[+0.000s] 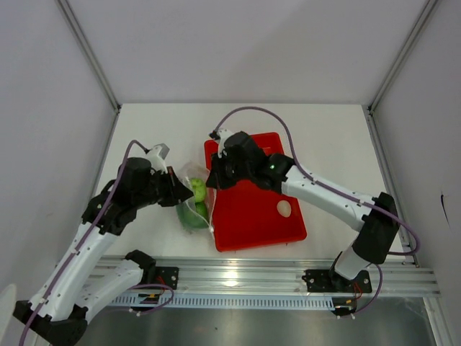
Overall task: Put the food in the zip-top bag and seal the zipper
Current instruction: Adjust the zipper food storage bag at the center of the board.
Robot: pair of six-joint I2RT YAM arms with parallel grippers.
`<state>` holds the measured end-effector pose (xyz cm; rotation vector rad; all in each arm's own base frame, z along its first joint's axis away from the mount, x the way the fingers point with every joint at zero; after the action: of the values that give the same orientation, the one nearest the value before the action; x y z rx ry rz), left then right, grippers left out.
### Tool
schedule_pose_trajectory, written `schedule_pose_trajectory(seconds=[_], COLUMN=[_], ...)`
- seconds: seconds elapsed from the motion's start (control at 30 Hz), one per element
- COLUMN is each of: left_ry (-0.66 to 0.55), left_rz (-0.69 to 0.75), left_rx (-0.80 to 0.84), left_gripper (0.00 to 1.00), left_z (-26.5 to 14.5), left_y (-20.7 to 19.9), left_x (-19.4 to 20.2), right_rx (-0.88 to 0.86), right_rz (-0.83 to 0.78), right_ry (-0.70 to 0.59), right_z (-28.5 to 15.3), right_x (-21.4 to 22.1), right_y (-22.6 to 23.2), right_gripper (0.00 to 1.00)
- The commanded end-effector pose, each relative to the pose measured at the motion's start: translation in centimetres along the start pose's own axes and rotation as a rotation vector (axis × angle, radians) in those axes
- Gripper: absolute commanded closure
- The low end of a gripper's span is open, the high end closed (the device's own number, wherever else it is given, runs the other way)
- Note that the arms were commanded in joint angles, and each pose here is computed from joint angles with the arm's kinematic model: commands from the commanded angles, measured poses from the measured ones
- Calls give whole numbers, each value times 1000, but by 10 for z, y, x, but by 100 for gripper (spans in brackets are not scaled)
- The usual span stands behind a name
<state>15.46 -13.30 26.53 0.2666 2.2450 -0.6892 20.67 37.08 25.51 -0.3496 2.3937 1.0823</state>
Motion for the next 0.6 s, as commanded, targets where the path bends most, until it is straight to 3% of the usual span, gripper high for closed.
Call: schedule_pose_trajectory(seconds=[0.0, 0.1, 0.27, 0.43, 0.57], left_ry=[-101, -109, 17, -123, -129], left_rz=[24, -2, -30, 24, 41], left_rx=[-10, -72, -112, -111, -113], left_gripper=[99, 100, 99, 99, 99], left_z=[-22, -17, 3, -26, -28], left_y=[-6, 4, 16, 7, 6], left_x=[-17, -12, 9, -16, -22], right_rx=[-37, -31, 11, 19, 55], right_rz=[-36, -24, -2, -16, -38], right_ry=[9, 47, 121, 105, 89], right_z=[-33, -15, 15, 19, 15], right_x=[-16, -12, 5, 2, -2], right_y=[30, 27, 7, 6, 4], right_gripper=[100, 100, 100, 100, 98])
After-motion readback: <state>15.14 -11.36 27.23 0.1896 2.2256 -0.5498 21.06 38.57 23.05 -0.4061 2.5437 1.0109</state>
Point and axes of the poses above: each gripper's point midway between its finger pads, its own z axis out along the fingers, its own y axis along the line the jaws close on, x = y × z, the point moved 5 cm from there along -z, back along the fingers, and after that the axes turned 14 degrees about z, right-handed, at the moved point
